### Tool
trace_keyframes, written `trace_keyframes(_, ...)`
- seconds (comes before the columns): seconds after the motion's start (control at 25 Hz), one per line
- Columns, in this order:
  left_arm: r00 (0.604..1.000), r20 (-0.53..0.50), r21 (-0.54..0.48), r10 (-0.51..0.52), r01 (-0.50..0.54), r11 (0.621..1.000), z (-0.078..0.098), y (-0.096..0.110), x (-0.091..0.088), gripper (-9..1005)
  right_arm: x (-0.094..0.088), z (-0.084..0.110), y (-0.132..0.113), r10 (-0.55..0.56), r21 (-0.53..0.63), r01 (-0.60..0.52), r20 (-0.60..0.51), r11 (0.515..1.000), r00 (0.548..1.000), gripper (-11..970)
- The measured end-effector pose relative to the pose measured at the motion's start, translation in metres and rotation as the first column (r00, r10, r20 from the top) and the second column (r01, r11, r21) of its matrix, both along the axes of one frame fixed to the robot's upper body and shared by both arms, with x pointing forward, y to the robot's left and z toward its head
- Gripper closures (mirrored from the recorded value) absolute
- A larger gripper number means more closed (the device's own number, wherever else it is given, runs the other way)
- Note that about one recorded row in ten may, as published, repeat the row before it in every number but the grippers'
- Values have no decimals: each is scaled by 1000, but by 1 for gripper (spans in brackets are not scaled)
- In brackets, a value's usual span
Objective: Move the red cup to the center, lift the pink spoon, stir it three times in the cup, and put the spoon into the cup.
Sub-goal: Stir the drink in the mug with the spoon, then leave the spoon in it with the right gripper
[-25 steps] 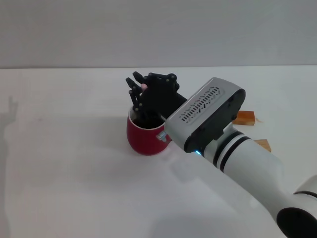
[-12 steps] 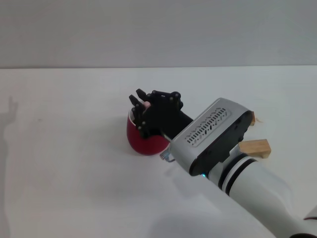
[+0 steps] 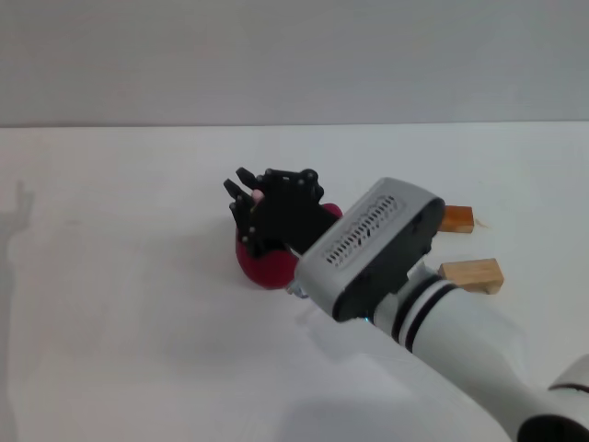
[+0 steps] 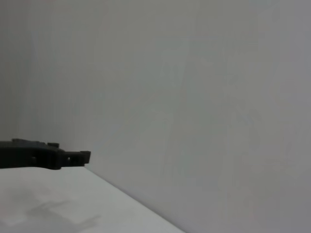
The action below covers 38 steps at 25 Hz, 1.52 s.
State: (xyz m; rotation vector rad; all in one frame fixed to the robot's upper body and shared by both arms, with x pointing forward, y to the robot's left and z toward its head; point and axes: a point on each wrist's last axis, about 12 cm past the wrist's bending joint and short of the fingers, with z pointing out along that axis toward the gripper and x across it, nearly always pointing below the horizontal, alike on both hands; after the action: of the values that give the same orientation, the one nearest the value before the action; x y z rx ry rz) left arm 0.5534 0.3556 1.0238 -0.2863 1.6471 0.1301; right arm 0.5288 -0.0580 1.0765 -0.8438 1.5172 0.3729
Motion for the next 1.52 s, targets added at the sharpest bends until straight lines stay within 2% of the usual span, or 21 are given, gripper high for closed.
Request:
trace_keyframes(0.08, 1000, 4, -9, -2, 2, 1000, 0, 0, -1, 167, 10, 1, 0, -11, -11, 11, 7, 1000, 1000, 835)
trace_keyframes(0.36, 1000, 5, -11, -2, 2, 1000, 0, 0, 0, 167, 20, 2, -4, -34, -19, 34, 21, 999, 999, 834)
trace_keyframes(0.56, 1000, 7, -11, -3, 3, 1000, 0, -1, 0, 167, 15, -2, -8, -49, -10, 49, -3, 999, 999, 834)
trace_keyframes(0.68, 1000, 8, -11, -4, 4, 1000, 1, -1, 1, 167, 5, -2, -9, -49, 12, 49, -20, 999, 999, 834)
trace_keyframes(1.0, 1000, 12, -11, -5, 5, 1000, 2, -1, 3, 167, -5, 2, -6, -38, 3, 38, -2, 999, 999, 834)
trace_keyframes(1.32, 1000, 15, -11, -7, 7, 1000, 3, -2, 4, 167, 16, 8, 0, -43, -7, 43, 25, 999, 999, 835)
trace_keyframes(1.52, 1000, 14, -11, -6, 7, 1000, 3, -2, 4, 167, 23, 8, -4, -67, -10, 67, 27, 998, 997, 835)
